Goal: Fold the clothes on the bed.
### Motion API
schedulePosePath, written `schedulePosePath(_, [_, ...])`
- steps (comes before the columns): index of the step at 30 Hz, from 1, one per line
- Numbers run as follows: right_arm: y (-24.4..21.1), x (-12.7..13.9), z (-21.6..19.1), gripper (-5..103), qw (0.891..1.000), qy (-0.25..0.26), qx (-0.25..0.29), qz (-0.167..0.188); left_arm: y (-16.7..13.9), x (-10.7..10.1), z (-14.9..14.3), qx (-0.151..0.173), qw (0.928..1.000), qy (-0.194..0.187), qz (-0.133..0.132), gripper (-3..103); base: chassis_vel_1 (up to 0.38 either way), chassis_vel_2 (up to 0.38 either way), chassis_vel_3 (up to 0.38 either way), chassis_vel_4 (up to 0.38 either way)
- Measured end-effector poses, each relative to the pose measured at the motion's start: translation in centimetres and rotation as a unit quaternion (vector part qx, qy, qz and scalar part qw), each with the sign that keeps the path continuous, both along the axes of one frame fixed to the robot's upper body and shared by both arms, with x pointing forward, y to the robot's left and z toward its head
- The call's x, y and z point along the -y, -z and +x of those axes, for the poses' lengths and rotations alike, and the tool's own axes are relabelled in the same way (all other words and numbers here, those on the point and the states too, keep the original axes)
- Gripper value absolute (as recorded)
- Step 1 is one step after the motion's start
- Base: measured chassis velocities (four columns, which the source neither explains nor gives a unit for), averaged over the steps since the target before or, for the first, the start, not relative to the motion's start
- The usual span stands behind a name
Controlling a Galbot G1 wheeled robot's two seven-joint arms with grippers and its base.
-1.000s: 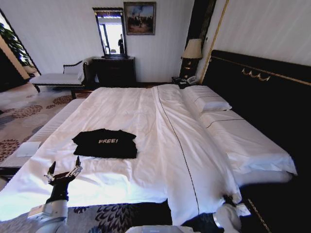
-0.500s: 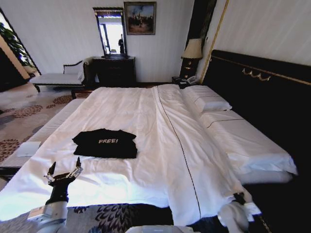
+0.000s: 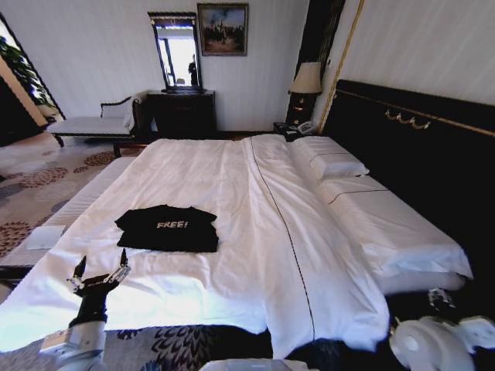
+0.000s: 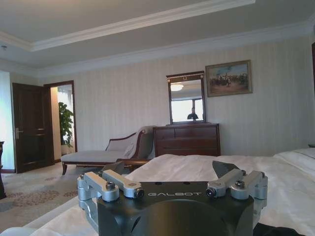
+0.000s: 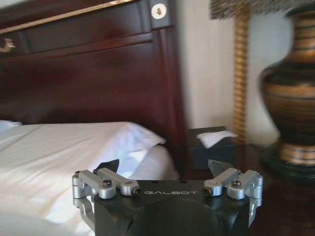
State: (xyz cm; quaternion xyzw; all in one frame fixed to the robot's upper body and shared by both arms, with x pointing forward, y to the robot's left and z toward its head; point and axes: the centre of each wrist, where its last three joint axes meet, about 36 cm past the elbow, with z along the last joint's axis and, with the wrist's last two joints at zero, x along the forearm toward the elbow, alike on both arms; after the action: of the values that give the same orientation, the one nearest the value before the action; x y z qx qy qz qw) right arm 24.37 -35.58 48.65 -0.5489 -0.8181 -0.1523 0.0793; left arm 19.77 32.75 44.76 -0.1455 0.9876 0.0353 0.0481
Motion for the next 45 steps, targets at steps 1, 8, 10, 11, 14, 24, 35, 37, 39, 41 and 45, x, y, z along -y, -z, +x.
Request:
schedulePosePath(1, [0.3,-0.3,0.3,100,1.0,-0.018,0.009,0.002,-0.1,0.1,0.0,0.0,1.0,0.001,-0.001,100,0.0,0.0,0.0,0.0])
schedulePosePath(8, [1.7,-2.8,2.1,100,0.969,-0.222,0.105,0.03,-1.6,1.5,0.0,-0.01,0.9994,0.017,-0.03,100,0.0,0.0,0.0,0.0])
schedulePosePath(10, [2.4,-3.6,2.8,100,0.935,-0.316,0.157,0.032,-2.2,2.0,0.0,-0.022,0.9984,0.029,-0.042,100,0.0,0.0,0.0,0.0])
schedulePosePath(11, [2.4,-3.6,2.8,100,0.935,-0.316,0.157,0.032,-2.2,2.0,0.0,-0.022,0.9984,0.029,-0.042,100,0.0,0.0,0.0,0.0])
schedulePosePath(14, [3.2,-4.3,3.8,100,0.878,-0.426,0.217,0.019,-3.1,2.3,0.3,-0.039,0.9962,0.046,-0.062,100,0.0,0.0,0.0,0.0])
schedulePosePath(24, [3.5,-6.0,2.7,100,0.789,-0.57,0.207,-0.104,-5.0,3.3,0.9,-0.048,0.9901,0.098,-0.089,100,0.0,0.0,0.0,0.0])
schedulePosePath(35, [3.9,-6.0,1.3,100,0.765,-0.58,0.136,-0.246,-4.6,4.2,1.0,-0.007,0.9913,0.131,-0.006,100,0.0,0.0,0.0,0.0])
schedulePosePath(37, [3.8,-6.1,1.2,100,0.77,-0.575,0.133,-0.241,-4.4,4.3,1.0,-0.006,0.991,0.134,-0.009,100,0.0,0.0,0.0,0.0])
schedulePosePath(39, [3.7,-6.2,1.0,100,0.778,-0.573,0.126,-0.225,-4.0,4.4,1.1,-0.008,0.9903,0.137,-0.02,100,0.0,0.0,0.0,0.0])
schedulePosePath(41, [3.8,-6.2,0.9,100,0.781,-0.573,0.124,-0.216,-3.8,4.4,1.2,-0.008,0.9901,0.138,-0.027,100,0.0,0.0,0.0,0.0])
schedulePosePath(45, [3.7,-6.5,0.7,100,0.785,-0.576,0.115,-0.195,-3.3,3.9,1.8,-0.01,0.9893,0.138,-0.045,100,0.0,0.0,0.0,0.0])
